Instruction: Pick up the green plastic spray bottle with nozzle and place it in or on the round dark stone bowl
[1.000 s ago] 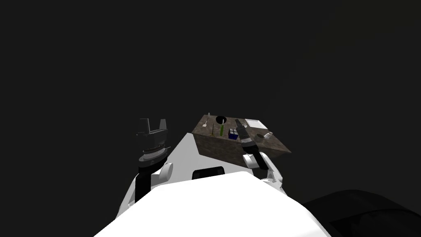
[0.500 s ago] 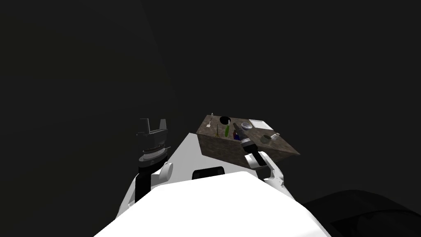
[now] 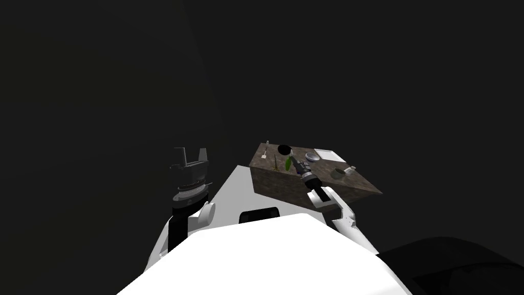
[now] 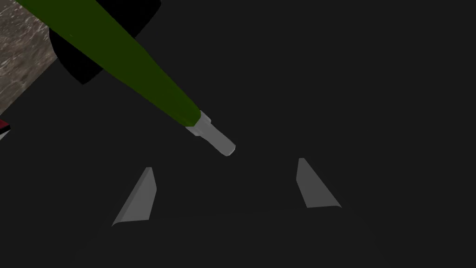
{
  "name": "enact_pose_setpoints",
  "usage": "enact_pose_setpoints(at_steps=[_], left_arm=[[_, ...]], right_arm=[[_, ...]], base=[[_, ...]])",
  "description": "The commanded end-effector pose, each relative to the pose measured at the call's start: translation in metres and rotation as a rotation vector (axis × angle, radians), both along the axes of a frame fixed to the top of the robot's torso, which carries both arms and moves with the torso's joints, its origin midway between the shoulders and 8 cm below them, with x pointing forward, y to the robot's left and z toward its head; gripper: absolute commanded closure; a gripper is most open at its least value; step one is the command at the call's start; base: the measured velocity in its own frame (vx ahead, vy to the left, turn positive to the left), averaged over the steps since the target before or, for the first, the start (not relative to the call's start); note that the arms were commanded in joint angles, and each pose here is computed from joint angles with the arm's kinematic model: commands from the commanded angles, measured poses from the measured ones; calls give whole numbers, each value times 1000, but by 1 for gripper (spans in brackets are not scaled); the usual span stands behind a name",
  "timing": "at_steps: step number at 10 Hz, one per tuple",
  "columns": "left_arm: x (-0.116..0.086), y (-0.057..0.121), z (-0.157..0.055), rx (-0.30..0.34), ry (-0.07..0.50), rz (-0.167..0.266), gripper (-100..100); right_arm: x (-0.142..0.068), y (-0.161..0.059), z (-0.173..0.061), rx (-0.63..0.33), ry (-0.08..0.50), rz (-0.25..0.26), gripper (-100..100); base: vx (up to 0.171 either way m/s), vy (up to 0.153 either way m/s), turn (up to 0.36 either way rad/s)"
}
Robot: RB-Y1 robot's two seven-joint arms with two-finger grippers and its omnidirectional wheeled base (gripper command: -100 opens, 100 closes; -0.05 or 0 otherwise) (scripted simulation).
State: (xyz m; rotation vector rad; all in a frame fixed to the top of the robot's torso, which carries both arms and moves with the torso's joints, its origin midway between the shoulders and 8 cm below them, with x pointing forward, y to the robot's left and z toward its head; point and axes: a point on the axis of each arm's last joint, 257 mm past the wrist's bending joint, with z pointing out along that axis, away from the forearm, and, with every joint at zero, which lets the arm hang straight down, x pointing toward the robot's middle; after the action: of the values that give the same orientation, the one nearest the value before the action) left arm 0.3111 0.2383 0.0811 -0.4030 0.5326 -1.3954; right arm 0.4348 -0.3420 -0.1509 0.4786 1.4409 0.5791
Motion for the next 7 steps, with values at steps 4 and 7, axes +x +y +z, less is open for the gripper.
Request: enact_pose_setpoints(at_steps=[4, 7], left_arm=[[0, 0, 0, 0, 0, 0, 0], [0, 0, 0, 0, 0, 0, 0]], right_arm=[[2, -48, -39, -175, 147, -87, -100], [2, -77, -56, -272, 221, -136, -100]], base=[[14, 96, 15], [26, 123, 10]])
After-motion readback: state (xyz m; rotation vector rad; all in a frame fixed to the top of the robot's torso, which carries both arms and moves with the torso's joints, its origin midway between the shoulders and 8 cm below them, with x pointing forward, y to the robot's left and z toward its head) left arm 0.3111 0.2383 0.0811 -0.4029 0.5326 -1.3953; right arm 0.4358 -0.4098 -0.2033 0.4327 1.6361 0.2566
